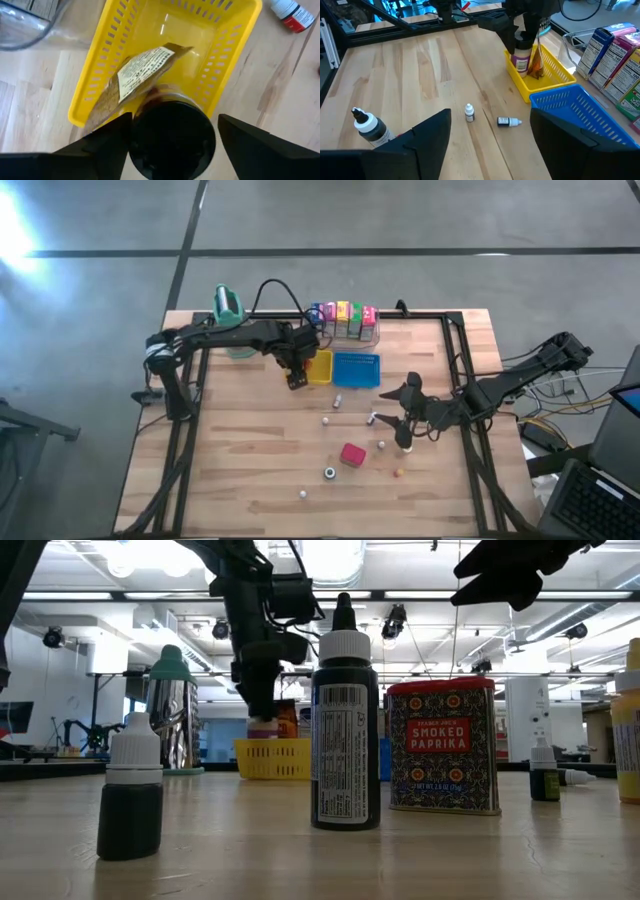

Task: Pick & Place Kitchen Items
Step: Put the black seasoning bottle into the yellow bin, then put the red seasoning can into the yellow bin

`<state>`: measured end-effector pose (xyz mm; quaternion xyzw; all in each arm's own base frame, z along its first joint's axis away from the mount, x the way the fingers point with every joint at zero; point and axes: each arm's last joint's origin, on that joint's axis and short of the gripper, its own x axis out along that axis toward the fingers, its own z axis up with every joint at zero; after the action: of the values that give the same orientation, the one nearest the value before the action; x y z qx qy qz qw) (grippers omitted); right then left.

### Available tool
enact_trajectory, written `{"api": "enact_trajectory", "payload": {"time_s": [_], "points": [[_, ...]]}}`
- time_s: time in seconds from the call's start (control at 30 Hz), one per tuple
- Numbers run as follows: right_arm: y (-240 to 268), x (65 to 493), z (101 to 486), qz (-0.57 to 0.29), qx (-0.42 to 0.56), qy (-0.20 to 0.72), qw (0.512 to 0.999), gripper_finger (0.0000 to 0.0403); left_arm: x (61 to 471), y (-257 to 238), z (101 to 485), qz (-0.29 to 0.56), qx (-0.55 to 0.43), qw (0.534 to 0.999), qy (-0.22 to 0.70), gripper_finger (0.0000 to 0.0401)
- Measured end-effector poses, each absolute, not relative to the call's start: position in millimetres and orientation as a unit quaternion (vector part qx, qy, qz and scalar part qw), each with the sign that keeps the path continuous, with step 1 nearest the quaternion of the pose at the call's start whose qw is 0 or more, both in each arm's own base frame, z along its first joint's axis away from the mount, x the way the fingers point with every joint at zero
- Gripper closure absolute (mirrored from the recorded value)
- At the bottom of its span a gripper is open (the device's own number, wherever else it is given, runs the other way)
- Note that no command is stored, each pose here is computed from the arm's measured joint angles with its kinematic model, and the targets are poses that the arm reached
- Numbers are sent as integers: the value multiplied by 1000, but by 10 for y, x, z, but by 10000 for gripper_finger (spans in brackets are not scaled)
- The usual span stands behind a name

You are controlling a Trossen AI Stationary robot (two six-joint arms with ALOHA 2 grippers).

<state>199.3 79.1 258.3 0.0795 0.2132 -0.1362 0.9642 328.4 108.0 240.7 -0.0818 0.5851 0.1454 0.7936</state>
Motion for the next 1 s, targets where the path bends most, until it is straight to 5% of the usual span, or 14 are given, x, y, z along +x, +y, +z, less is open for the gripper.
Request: {"api": "enact_trajectory", "payload": {"time_s": [0.47,0.77,1.0], "points": [[789,1993,2582,-136,79,214,964,166,3239,1055,3057,151,-90,793,584,85],[788,1992,2580,-137,76,215,964,154,2880,764,3829,165,-102,867,459,85],[762,1997,2583,-152,68,210,963,137,2655,285,4037,159,-75,927,331,85]]}}
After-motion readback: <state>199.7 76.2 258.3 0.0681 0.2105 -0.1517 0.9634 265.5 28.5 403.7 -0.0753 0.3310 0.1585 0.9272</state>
